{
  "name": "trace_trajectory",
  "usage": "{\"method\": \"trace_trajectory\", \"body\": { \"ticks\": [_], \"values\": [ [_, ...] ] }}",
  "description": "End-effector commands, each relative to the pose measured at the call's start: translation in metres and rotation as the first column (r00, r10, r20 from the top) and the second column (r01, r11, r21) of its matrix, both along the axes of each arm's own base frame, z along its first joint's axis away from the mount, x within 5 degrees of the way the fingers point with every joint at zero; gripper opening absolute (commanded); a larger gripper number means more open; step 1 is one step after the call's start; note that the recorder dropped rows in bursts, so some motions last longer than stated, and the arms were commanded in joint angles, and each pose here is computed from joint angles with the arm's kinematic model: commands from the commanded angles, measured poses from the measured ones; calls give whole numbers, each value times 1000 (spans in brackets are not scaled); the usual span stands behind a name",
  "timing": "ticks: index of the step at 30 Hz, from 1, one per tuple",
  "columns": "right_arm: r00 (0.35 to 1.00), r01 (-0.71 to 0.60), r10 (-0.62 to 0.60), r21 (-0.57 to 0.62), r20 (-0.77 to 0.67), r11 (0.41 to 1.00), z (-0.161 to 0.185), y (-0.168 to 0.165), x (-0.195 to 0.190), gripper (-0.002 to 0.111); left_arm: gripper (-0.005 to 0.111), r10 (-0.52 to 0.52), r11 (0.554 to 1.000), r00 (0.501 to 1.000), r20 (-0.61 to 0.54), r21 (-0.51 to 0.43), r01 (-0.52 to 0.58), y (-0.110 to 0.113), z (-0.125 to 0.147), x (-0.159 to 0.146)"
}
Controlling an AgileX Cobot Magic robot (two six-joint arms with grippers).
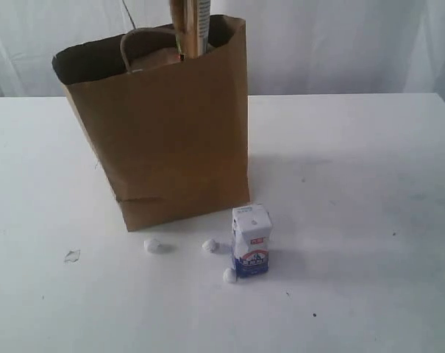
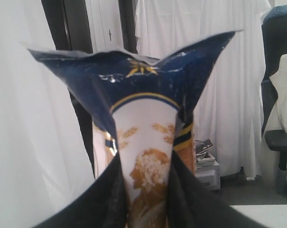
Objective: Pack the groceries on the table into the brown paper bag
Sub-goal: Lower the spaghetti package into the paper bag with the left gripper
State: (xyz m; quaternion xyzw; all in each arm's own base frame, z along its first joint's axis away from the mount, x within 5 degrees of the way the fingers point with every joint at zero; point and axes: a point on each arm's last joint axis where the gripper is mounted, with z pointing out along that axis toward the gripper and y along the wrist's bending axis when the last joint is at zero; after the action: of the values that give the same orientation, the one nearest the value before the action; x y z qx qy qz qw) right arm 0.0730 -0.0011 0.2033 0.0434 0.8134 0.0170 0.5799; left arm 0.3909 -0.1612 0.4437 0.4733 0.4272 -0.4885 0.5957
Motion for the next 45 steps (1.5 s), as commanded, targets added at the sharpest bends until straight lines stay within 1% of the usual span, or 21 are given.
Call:
{"method": "trace_trajectory", "body": {
  "ticks": [1, 6, 9, 13, 15, 20, 21, 25, 29, 34, 37, 41, 43, 45],
  "values": [
    [1000, 5, -5, -1, 4, 1000, 0, 0, 1, 0, 0, -110, 991, 994, 12, -78, 111, 3, 14, -13],
    [1000, 5, -5, -1, 4, 1000, 0, 0, 1, 0, 0, -119, 990, 993, -26, -75, 117, -3, 0, -3],
    [1000, 5, -5, -1, 4, 1000, 0, 0, 1, 0, 0, -122, 990, 992, -34, -76, 119, -3, 0, -3],
    [1000, 5, -5, -1, 4, 1000, 0, 0, 1, 0, 0, -144, 987, 982, -119, -81, 135, -3, 1, -4],
    [1000, 5, -5, -1, 4, 1000, 0, 0, 1, 0, 0, -144, 987, 981, -127, -82, 135, -1, 2, -4],
    [1000, 5, -5, -1, 4, 1000, 0, 0, 1, 0, 0, -118, 990, 988, -103, -85, 110, 12, 15, -10],
    [1000, 5, -5, -1, 4, 1000, 0, 0, 1, 0, 0, -104, 992, 988, -110, -86, 95, 19, 18, -10],
    [1000, 5, -5, -1, 4, 1000, 0, 0, 1, 0, 0, -73, 994, 990, -121, -88, 63, 34, 23, -8],
    [1000, 5, -5, -1, 4, 1000, 0, 0, 1, 0, 0, -60, 995, 989, -138, -90, 48, 42, 26, -8],
    [1000, 5, -5, -1, 4, 1000, 0, 0, 1, 0, 0, -60, 995, 986, -153, -91, 46, 44, 26, -8],
    [1000, 5, -5, -1, 4, 1000, 0, 0, 1, 0, 0, -37, 999, 987, -154, -29, 33, 42, 20, -7],
    [1000, 5, -5, -1, 4, 1000, 0, 0, 1, 0, 0, -35, 999, 983, -181, -33, 29, 46, 20, -6],
    [1000, 5, -5, -1, 4, 1000, 0, 0, 1, 0, 0, -19, 1000, 983, -184, -26, 14, 52, 22, -6],
    [1000, 5, -5, -1, 4, 1000, 0, 0, 1, 0, 0, 19, 1000, 983, -183, 19, -15, 60, 23, -7]
  ]
}}
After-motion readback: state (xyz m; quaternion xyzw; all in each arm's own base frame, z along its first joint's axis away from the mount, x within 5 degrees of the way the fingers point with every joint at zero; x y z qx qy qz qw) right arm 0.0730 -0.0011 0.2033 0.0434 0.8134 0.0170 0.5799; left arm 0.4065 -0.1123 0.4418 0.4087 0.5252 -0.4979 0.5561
